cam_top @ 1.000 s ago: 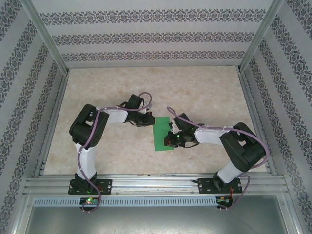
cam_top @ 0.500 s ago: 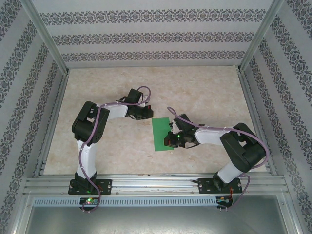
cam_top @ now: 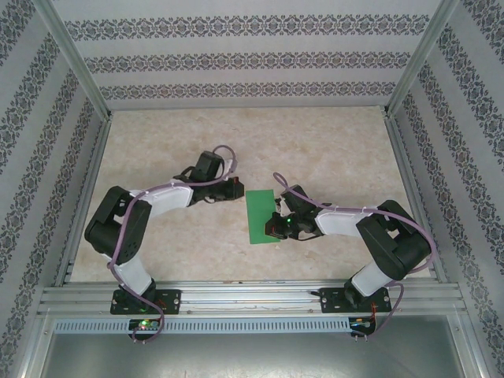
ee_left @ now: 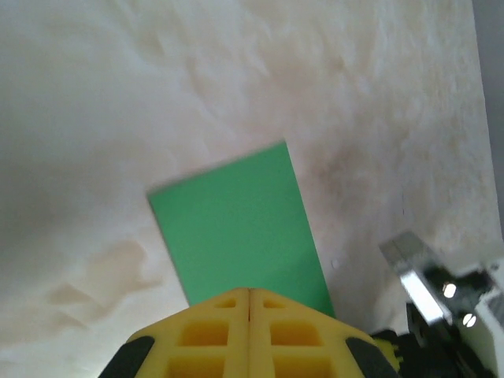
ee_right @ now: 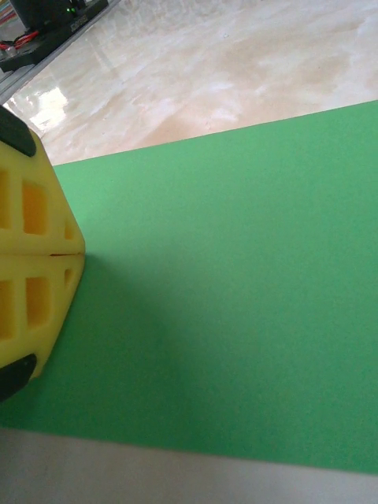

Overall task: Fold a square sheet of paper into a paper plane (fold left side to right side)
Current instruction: Hold the square sheet of paper at the center of the table, then fold the triangle a second time at the center of the table.

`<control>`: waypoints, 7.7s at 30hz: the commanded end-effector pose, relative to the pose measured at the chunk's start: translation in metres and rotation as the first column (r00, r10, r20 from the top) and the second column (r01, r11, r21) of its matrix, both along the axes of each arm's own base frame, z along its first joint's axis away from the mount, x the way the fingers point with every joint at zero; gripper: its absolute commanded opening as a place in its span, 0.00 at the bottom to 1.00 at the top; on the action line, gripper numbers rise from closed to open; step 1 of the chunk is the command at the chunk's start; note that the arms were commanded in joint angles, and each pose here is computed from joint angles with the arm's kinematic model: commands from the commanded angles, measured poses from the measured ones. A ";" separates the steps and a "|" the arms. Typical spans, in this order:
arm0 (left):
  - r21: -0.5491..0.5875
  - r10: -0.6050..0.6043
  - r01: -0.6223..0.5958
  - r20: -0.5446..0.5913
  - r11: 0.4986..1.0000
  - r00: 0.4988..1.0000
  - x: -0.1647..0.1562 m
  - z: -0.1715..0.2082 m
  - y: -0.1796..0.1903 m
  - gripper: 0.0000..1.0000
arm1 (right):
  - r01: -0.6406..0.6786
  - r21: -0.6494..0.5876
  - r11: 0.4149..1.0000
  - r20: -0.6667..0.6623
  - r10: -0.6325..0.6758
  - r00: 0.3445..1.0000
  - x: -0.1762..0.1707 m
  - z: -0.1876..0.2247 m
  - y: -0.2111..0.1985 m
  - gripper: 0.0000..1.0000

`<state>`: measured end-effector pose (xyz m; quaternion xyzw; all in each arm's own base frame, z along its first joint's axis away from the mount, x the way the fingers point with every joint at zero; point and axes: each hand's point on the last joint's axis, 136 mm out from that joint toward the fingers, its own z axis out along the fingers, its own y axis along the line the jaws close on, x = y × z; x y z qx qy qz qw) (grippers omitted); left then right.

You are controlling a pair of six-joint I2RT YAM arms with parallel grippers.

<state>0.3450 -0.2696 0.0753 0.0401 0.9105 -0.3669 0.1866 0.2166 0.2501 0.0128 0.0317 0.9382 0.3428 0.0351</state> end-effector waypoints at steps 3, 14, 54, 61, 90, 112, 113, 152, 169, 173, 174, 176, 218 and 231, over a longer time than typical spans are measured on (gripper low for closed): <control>-0.047 -0.047 0.043 -0.083 0.998 0.995 -0.016 -0.023 -0.030 0.00 | 0.025 -0.135 0.991 -0.049 -0.032 0.998 -0.012 -0.027 -0.020 0.00; 0.060 -0.038 0.049 -0.162 0.997 0.986 -0.020 -0.059 -0.024 0.00 | -0.015 -0.044 0.999 -0.003 0.015 1.000 -0.002 -0.001 -0.001 0.08; 0.179 -0.046 0.090 -0.235 0.980 0.971 -0.045 -0.091 -0.008 0.00 | -0.071 -0.105 0.992 -0.150 0.055 0.987 -0.022 0.006 -0.037 0.38; 0.179 -0.047 0.091 -0.233 0.980 0.971 -0.045 -0.091 -0.008 0.00 | -0.085 -0.081 0.993 -0.153 0.071 0.986 -0.023 0.006 -0.027 0.38; 0.171 -0.058 0.098 -0.226 0.980 0.972 -0.045 -0.089 -0.012 0.00 | -0.057 0.046 0.997 -0.026 0.058 0.998 0.029 0.032 -0.016 0.42; 0.159 -0.064 0.098 -0.209 0.982 0.976 -0.043 -0.083 -0.015 0.00 | -0.026 0.081 0.996 -0.020 0.028 0.999 0.080 0.011 -0.022 0.33; 0.157 -0.065 0.099 -0.208 0.983 0.976 -0.044 -0.083 -0.015 0.00 | -0.026 0.081 0.996 -0.021 0.028 0.999 0.080 0.011 -0.023 0.32; 0.329 -0.244 0.121 0.366 0.937 0.898 -0.109 0.052 0.024 0.40 | 0.131 0.127 0.983 -0.032 -0.128 0.991 0.075 0.035 -0.030 0.00; 0.532 -0.571 0.330 0.388 0.780 0.723 -0.158 0.039 -0.058 0.46 | 0.150 0.099 0.984 -0.049 -0.146 0.988 0.071 0.029 -0.027 0.00; 0.567 -0.610 0.351 0.369 0.746 0.701 -0.160 0.031 -0.076 0.47 | 0.133 0.098 0.986 -0.048 -0.129 0.991 0.067 0.031 -0.022 0.00; 0.567 -0.614 0.355 0.366 0.743 0.699 -0.160 0.029 -0.080 0.48 | 0.130 0.095 0.987 -0.048 -0.126 0.991 0.066 0.031 -0.021 0.00; 0.567 -0.614 0.358 0.361 0.742 0.702 -0.158 0.026 -0.084 0.49 | 0.127 0.093 0.988 -0.047 -0.123 0.991 0.064 0.032 -0.021 0.00; 0.748 -0.642 0.291 0.227 0.596 0.733 -0.127 -0.028 -0.092 0.26 | 0.124 0.070 0.990 -0.052 -0.120 0.991 0.066 0.026 -0.022 0.00; 0.662 -0.567 0.296 0.237 0.688 0.789 -0.126 -0.016 -0.084 0.00 | 0.115 0.085 0.990 0.038 -0.118 0.992 0.076 0.051 -0.024 0.23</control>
